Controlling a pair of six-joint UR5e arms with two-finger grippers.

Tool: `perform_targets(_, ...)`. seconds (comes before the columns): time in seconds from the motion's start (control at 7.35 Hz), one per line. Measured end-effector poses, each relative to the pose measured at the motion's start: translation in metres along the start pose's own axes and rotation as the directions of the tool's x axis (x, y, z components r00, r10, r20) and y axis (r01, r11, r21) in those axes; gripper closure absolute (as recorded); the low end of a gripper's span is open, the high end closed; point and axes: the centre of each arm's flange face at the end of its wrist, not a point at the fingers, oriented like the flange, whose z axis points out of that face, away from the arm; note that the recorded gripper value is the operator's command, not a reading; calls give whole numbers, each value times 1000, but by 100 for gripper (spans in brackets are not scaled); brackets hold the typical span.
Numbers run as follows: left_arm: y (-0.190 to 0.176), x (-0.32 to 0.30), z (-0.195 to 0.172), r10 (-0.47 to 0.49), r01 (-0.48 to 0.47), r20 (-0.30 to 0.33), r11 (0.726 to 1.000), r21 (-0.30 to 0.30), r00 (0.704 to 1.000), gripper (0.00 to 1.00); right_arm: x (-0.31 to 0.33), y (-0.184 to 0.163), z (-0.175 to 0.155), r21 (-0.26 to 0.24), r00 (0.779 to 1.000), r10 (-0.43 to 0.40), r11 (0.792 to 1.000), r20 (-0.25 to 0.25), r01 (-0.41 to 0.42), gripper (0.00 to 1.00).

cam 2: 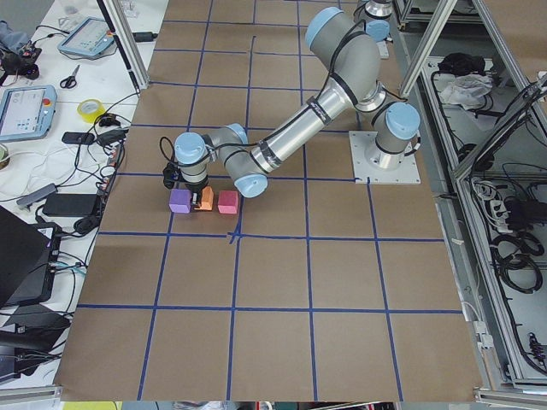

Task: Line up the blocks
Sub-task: 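Lower the orange cube between the purple and pink cubes with the left gripper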

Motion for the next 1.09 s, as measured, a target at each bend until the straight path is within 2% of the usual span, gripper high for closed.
perform_targets(0.68,9,3,16,-7,7,1,1000,-15,1000,87,1,0,-1,2,1000,1,1000,-2,-1,0)
perform_targets(1.09,11,0,12,-5,6,33,1000,-27,999,87,1,0,0,0,1000,2,1000,-2,-2,0)
